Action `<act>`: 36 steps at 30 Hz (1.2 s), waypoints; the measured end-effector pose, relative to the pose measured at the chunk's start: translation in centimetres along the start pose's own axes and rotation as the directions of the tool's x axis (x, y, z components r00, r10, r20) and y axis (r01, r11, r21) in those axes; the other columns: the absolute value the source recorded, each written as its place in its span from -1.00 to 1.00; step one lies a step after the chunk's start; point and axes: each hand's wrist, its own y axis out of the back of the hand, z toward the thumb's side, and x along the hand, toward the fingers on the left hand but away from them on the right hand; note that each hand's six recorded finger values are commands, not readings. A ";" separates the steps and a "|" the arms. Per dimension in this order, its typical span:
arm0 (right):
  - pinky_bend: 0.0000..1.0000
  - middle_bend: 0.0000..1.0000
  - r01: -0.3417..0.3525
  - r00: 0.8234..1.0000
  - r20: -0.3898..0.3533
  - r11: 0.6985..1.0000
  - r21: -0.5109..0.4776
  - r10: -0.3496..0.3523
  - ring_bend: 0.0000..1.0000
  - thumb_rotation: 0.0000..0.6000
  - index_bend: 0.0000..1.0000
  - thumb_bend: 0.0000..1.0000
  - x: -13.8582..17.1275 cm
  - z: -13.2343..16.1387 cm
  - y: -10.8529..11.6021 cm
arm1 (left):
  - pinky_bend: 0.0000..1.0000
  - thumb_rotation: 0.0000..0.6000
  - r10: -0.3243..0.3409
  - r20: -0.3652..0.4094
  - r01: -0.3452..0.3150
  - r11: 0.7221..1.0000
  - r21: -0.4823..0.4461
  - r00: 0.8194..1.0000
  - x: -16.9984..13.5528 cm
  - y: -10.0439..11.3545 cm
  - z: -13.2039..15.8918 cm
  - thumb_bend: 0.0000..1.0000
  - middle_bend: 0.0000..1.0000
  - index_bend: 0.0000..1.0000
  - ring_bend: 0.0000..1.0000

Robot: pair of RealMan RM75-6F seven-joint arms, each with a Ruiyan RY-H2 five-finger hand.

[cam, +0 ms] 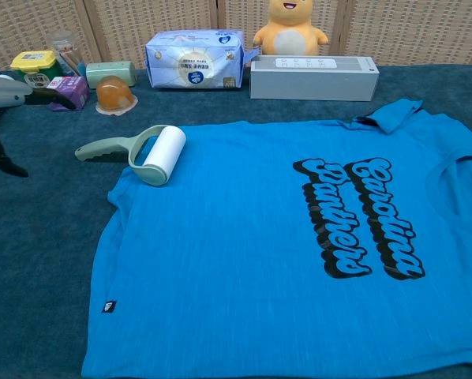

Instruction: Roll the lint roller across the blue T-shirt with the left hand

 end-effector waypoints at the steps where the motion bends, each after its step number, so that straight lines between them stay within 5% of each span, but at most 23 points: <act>1: -1.00 -1.00 0.001 1.000 0.002 1.000 -0.001 -0.001 -1.00 1.00 -1.00 -1.00 0.0 -0.1 0.0 | -0.87 1.00 0.001 0.010 -0.001 1.000 0.004 1.000 0.6 0.2 0.2 -0.99 -0.95 -1.00 -0.93; 8: -1.00 -1.00 0.017 1.000 0.027 1.000 -0.006 -0.017 -1.00 1.00 -1.00 -1.00 -0.3 -0.8 0.5 | -0.81 1.00 0.027 0.073 -0.027 1.000 0.001 0.997 4.3 0.8 1.4 -0.98 -0.85 -1.00 -0.88; 17: -1.00 -1.00 0.015 0.999 0.035 1.000 -0.008 -0.015 -1.00 1.00 -1.00 -1.00 -0.4 -1.0 0.4 | -0.79 1.00 -0.030 0.181 0.030 1.000 0.001 0.983 7.0 -1.1 4.6 -0.98 -0.61 -0.99 -0.81; 26: -1.00 -1.00 0.019 0.999 0.031 1.000 -0.012 -0.018 -1.00 1.00 -1.00 -1.00 -0.4 -0.9 0.6 | -0.61 1.00 -0.032 0.203 0.025 0.999 0.036 0.979 7.5 -1.9 5.7 -0.97 -0.31 -0.64 -0.59; 31: -1.00 -1.00 0.021 0.999 0.031 1.000 -0.012 -0.021 -1.00 1.00 -1.00 -1.00 -0.3 -0.9 0.7 | -0.39 1.00 0.019 0.195 -0.024 0.999 0.022 0.981 7.7 -1.6 6.3 -0.92 0.08 -0.38 -0.27; 36: -1.00 -1.00 0.019 0.999 0.032 1.000 -0.010 -0.019 -1.00 1.00 -1.00 -1.00 -0.3 -0.9 0.6 | -0.28 1.00 0.056 0.176 -0.061 0.998 0.020 0.983 8.0 -1.8 6.6 -0.88 0.23 -0.23 -0.16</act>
